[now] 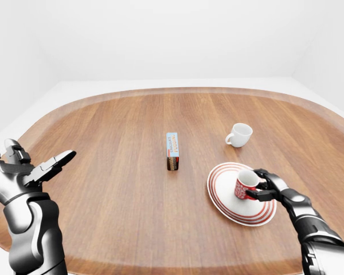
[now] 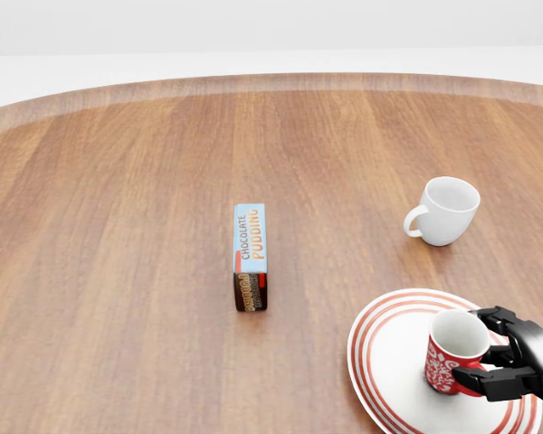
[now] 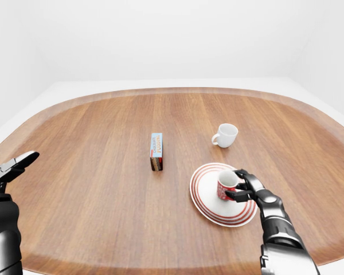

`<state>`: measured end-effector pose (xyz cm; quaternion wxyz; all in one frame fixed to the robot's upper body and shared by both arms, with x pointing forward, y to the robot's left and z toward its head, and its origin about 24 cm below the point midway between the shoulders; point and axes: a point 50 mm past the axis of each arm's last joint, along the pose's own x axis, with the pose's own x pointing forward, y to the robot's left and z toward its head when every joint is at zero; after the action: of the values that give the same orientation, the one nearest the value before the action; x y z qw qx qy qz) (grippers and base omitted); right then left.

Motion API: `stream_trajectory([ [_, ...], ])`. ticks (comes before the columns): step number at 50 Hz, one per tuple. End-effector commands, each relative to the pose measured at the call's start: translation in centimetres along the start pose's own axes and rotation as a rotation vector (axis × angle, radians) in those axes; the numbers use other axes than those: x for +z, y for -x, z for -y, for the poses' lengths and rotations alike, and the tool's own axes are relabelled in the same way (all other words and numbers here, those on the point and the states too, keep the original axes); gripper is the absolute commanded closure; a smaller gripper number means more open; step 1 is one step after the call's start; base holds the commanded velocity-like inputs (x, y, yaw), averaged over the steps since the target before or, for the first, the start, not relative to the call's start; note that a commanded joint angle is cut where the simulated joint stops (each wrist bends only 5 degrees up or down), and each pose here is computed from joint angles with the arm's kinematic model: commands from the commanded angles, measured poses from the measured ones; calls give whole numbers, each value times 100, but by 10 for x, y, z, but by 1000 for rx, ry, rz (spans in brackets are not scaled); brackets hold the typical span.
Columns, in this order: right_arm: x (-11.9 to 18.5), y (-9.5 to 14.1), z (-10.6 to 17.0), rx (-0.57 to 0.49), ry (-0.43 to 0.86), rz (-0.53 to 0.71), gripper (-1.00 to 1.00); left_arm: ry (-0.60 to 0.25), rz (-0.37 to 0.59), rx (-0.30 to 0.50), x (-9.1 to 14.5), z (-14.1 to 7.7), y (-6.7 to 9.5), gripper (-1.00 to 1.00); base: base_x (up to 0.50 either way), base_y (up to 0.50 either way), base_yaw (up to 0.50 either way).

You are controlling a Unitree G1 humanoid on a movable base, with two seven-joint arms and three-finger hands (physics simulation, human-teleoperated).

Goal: Pick up the red mug and put it on the plate

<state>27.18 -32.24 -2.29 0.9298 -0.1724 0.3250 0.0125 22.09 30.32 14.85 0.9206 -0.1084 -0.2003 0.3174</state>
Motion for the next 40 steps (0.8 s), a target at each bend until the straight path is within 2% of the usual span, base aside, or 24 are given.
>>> stream_trajectory([
  [1, 3, 0, 3, -9, -35, 24, 10, 0, 0, 0, 0, 0, 0, -100, 0, 0, 0],
  [3, 3, 1, 3, -10, -37, 23, -11, 1, 4, 0, 1, 0, 0, -100, 0, 0, 0],
  [4, 2, 1, 3, -11, -37, 20, -100, 0, 1, 0, 0, 0, 0, -100, 0, 0, 0],
  [16, 13, 4, 12, -18, -41, 71, -100, 0, 0, 0, 0, 0, 0, -100, 0, 0, 0],
  [30, 47, 25, 28, -58, -13, 206, -100, 0, 2, 1, 0, 0, 0, -100, 0, 0, 0],
  [33, 57, 32, 33, -73, 4, 263, -100, 1, 3, 2, 1, 0, 0, -100, 0, 0, 0],
  [36, 79, 51, 39, -100, 57, 389, -100, 2, 5, 1, 1, 0, 1, -100, 0, 0, 0],
  [40, 96, 67, 41, -128, 116, 478, -100, 1, 4, 1, 1, 0, 1, -100, 0, 0, 0],
])
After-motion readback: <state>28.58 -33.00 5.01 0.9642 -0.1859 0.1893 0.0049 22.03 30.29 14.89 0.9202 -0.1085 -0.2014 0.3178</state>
